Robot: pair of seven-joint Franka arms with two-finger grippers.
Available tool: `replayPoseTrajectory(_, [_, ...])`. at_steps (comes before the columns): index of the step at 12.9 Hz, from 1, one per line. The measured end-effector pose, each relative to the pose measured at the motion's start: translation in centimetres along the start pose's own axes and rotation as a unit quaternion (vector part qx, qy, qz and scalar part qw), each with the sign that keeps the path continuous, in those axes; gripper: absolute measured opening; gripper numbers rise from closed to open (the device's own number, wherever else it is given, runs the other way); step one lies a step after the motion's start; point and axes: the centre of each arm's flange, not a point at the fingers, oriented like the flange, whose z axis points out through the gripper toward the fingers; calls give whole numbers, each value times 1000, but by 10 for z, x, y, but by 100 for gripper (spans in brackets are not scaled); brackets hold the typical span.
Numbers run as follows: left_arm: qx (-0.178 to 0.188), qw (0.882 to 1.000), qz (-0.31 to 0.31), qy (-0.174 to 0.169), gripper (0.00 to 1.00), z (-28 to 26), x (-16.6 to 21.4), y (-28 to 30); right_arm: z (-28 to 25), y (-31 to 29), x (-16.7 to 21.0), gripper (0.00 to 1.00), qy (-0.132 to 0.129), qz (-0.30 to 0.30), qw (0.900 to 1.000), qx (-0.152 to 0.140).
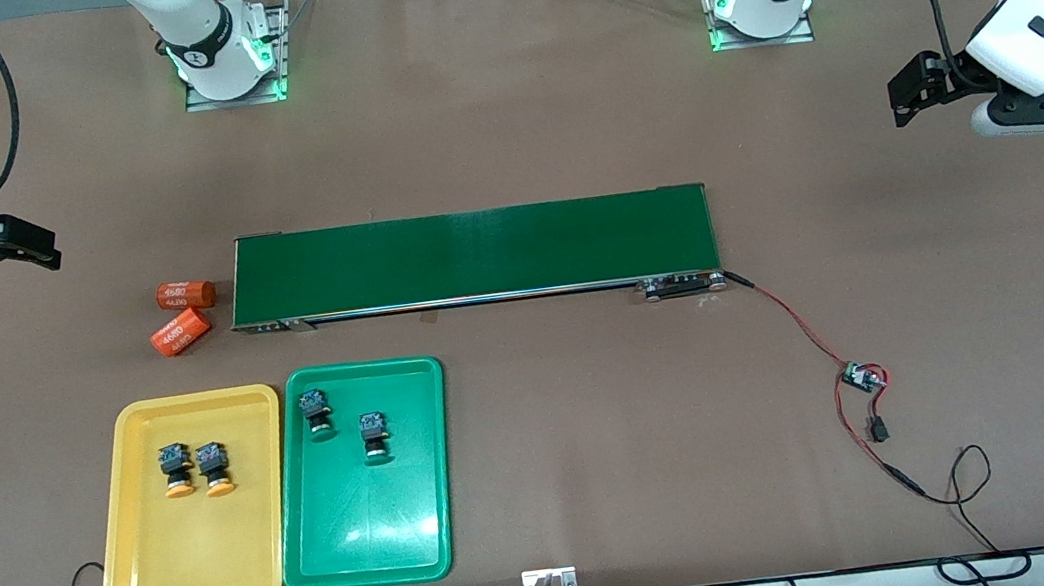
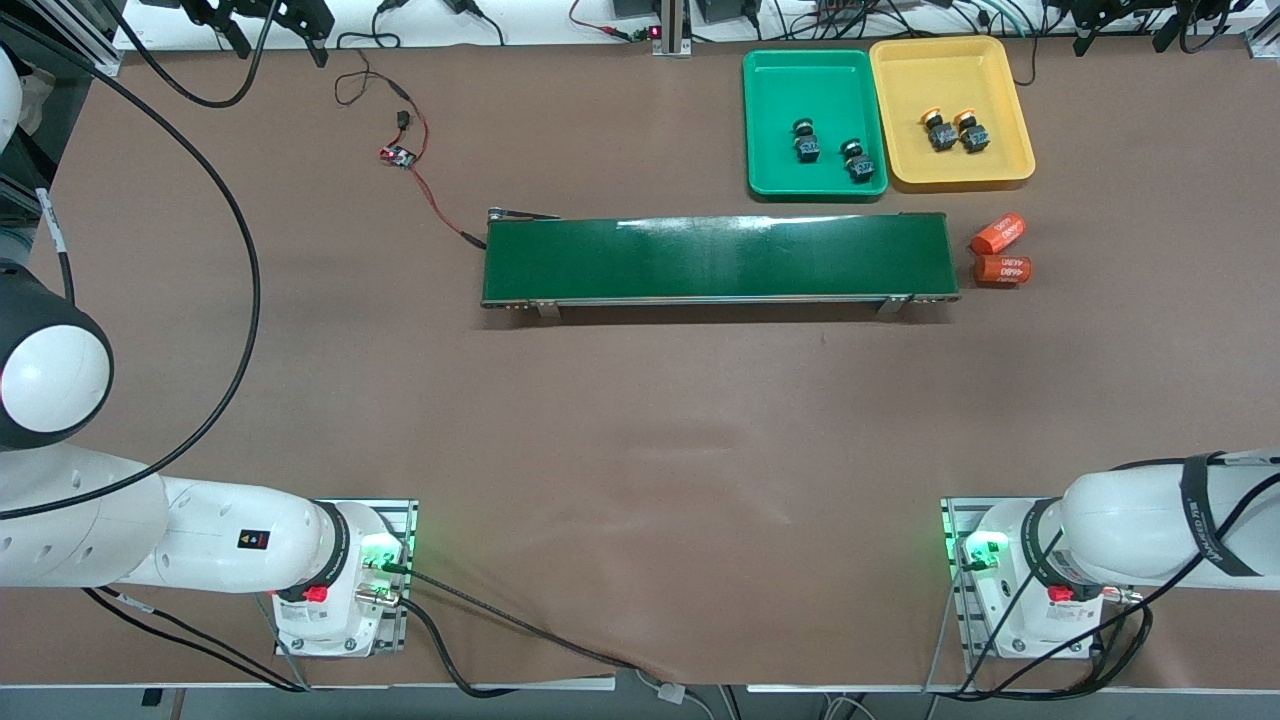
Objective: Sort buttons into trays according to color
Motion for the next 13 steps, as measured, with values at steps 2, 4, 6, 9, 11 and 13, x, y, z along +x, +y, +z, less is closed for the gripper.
replayPoseTrajectory(2, [0,1000,0,0,100,0,0,0,1,0,2,100,-1,-5,1000,0])
replayPoseTrajectory(4, [0,1000,0,0,100,0,0,0,1,0,4,100,0,-7,1000,1])
replayPoseTrajectory(6, [0,1000,0,0,100,0,0,0,0,-1,4,100,1,-9,1000,1])
replayPoseTrajectory(9, [0,1000,0,0,100,0,0,0,1,-2,4,100,0,-9,1000,1])
replayPoseTrajectory(11, [0,1000,0,0,100,0,0,0,1,-3,5,100,0,-10,1000,1])
replayPoseTrajectory(13, [0,1000,0,-1,100,0,0,0,2,-4,5,100,-1,-11,1000,1])
